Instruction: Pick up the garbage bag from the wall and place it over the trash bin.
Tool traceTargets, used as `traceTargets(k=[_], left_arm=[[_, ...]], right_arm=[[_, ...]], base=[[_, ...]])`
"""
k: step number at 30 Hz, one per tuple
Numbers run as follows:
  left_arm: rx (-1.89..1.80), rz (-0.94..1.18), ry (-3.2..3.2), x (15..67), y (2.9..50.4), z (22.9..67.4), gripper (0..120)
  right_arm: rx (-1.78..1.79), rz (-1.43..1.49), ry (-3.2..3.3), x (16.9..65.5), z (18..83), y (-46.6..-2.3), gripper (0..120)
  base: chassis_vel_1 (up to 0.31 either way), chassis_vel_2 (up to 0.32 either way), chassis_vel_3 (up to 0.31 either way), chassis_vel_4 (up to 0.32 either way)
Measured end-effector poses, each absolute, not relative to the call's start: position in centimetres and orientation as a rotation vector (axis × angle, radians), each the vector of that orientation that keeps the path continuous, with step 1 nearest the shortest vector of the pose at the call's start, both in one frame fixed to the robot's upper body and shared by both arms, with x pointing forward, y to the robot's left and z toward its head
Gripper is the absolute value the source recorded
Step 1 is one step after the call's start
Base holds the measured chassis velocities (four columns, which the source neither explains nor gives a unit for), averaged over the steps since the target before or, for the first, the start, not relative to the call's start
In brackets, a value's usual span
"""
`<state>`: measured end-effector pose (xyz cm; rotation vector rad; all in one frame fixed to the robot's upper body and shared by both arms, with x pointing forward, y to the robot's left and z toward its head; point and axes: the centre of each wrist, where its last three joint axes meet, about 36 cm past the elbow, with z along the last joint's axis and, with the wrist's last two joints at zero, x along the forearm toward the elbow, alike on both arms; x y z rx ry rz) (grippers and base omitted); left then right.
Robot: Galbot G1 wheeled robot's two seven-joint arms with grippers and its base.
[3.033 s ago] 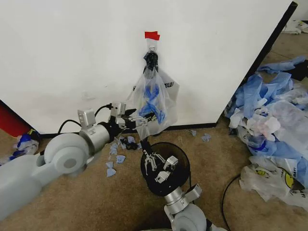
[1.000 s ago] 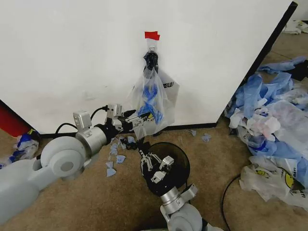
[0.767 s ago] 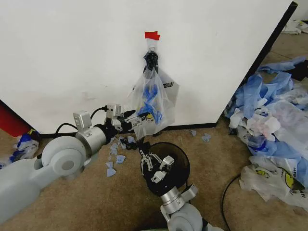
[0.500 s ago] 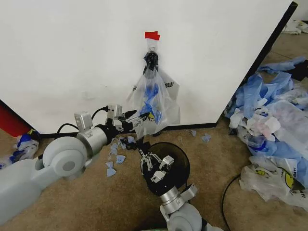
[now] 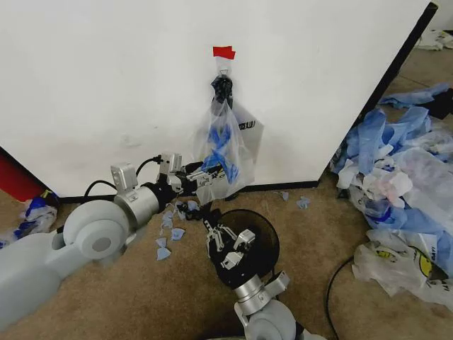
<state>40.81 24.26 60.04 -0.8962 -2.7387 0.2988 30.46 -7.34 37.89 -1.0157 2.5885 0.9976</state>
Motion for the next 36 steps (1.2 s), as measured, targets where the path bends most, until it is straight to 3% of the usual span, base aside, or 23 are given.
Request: traceTargets(k=[17, 32, 36], left_arm=[[-0.863, 0.276, -2.74, 41.3, 24.7, 59.3, 64], [-0.863, 0.251, -2.72, 42.2, 23.9, 58.1, 54], [-0.851, 0.241, -2.729, 42.3, 24.0, 57.9, 42]], right_arm=[[-1.019, 1.002, 2.578, 30.7, 37.9, -7.0, 0], [-1.01, 1.002, 2.582, 30.7, 37.8, -7.1, 0], [-1.009, 1.003, 2.584, 30.6, 37.8, -7.1, 0]], base=[[0.0, 0.0, 0.0, 0.0], [0.0, 0.0, 0.0, 0.0], [0.0, 0.0, 0.0, 0.0]])
